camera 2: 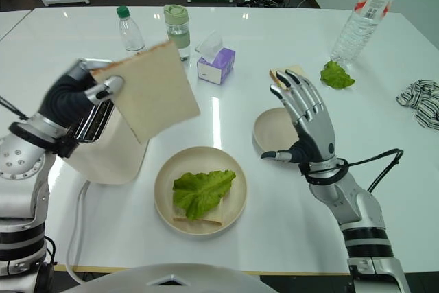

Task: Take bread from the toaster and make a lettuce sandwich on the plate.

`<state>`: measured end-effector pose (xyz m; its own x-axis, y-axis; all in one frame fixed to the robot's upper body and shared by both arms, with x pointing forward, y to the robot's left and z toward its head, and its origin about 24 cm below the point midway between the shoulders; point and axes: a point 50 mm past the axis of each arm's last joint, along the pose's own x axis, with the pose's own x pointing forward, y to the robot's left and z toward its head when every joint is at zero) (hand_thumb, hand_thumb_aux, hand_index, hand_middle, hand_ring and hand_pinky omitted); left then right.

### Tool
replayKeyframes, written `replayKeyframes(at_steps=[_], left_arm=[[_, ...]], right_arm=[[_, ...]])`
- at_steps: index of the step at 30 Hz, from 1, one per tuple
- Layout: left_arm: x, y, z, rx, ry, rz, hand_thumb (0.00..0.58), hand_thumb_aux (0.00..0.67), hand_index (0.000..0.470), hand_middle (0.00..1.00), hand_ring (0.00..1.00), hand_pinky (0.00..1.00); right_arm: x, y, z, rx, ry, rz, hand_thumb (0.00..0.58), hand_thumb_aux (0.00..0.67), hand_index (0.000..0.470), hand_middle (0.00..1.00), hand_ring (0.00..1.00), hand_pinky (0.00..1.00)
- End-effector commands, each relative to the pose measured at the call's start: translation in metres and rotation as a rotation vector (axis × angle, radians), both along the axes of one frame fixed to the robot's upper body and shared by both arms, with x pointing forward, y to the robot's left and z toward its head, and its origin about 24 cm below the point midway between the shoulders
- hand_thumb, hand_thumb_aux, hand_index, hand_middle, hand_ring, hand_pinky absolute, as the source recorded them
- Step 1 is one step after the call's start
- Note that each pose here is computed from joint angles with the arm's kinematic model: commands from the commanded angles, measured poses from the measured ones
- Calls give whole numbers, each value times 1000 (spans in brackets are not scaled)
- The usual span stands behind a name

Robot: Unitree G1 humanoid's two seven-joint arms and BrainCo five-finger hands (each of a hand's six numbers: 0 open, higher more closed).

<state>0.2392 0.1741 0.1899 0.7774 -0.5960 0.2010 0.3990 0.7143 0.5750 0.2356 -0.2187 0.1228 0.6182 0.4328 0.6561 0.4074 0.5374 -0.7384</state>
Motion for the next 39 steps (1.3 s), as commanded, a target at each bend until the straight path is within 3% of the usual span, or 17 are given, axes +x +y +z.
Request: replayKeyframes(at_steps=[1,11,19,39], left_arm=[[5,-18,-33,100,179,-143,580,670,470,1000,1000,1000],[3,-36,-92,125,444,-290,580,670,470,1000,1000,1000],[2,-35,-115,118,552,-307,580,670,470,1000,1000,1000],[4,-38,-133,164,581,-324,580,670,470,1000,1000,1000]], right_arm=[[3,1,6,1,6,41,0,0,0,0,0,0],[-2,15,-11,-92,158,171,0,0,0,0,0,0],[-10,21,-26,-211,288,256,0,0,0,0,0,0],[-45,54,-31,-564,366,560,0,0,0,0,0,0]])
